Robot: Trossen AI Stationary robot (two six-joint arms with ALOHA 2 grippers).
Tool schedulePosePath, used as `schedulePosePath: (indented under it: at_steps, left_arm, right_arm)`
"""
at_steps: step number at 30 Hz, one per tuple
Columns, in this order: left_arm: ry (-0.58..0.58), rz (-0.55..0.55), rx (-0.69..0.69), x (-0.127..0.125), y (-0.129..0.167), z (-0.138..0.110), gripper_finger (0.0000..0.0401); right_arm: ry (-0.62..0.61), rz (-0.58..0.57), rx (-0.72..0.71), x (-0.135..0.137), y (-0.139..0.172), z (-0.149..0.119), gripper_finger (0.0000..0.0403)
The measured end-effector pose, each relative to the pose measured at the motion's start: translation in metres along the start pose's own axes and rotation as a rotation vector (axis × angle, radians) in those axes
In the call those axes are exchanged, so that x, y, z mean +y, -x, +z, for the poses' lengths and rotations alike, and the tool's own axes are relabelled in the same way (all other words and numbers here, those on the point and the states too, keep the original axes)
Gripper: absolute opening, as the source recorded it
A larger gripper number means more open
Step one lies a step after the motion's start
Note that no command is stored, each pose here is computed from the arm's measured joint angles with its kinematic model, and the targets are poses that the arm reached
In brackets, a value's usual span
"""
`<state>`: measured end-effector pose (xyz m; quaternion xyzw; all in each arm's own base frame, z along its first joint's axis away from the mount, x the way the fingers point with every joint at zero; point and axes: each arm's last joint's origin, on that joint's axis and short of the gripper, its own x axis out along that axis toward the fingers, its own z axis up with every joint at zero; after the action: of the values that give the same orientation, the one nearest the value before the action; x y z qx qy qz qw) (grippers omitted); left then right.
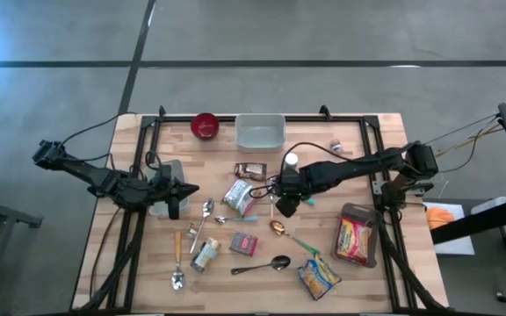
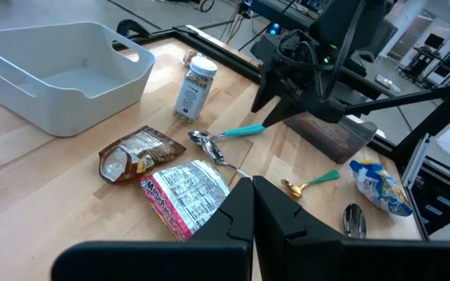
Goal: Pick & Place Food Item
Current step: Put the right blue spoon into the right gray bin
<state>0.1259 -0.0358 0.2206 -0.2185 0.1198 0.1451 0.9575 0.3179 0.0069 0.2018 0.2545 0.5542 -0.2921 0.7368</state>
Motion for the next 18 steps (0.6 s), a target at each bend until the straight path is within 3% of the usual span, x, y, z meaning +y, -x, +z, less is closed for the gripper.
schedulePosePath:
  at_steps: [8,18]
  left_arm:
    - [0.000,0.000,0.000,0.000,0.000,0.000,0.0001]
    - [-0.001,0.001,0.000,0.000,0.000,0.000,0.0001]
  right_arm:
    - [-0.016,-0.027,0.022,-0.014,-0.016,-0.002,0.0275]
    - [0.037,-0.008,0.011,-0.021,-0.036,-0.013,0.0285]
